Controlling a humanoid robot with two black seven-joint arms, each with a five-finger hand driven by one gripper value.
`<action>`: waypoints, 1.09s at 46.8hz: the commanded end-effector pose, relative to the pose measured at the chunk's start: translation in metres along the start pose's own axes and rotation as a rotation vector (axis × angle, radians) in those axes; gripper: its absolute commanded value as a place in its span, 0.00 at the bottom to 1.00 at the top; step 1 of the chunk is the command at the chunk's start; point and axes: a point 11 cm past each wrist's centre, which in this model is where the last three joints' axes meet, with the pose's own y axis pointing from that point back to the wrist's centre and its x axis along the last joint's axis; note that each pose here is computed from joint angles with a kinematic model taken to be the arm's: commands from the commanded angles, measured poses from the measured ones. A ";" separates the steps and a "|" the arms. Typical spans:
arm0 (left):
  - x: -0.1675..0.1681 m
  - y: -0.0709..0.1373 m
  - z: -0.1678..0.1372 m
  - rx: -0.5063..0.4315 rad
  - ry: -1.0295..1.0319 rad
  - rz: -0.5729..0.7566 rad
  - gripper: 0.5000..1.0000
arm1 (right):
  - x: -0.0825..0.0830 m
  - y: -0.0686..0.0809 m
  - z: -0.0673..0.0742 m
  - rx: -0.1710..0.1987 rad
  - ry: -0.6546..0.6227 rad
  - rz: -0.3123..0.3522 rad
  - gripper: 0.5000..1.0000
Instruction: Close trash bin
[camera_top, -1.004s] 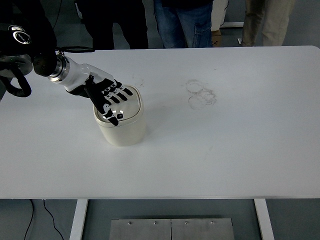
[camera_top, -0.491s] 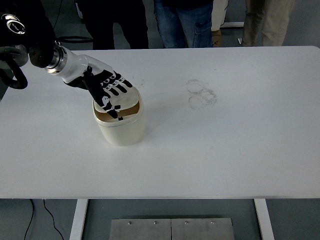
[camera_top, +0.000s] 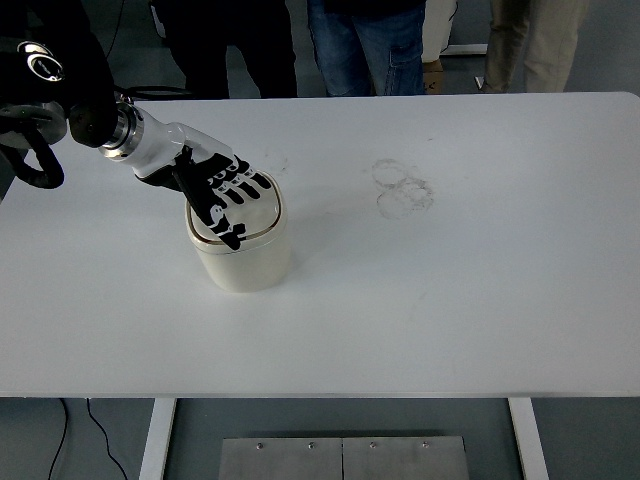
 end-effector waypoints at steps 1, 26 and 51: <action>-0.003 -0.003 0.000 0.002 -0.003 -0.011 1.00 | 0.000 0.000 0.000 0.000 0.001 0.000 0.98; -0.005 -0.006 -0.001 0.006 0.000 -0.017 1.00 | 0.000 0.000 0.000 0.000 0.000 0.000 0.98; 0.031 0.021 0.005 -0.032 0.027 0.110 1.00 | 0.000 0.000 0.000 0.000 0.001 0.000 0.98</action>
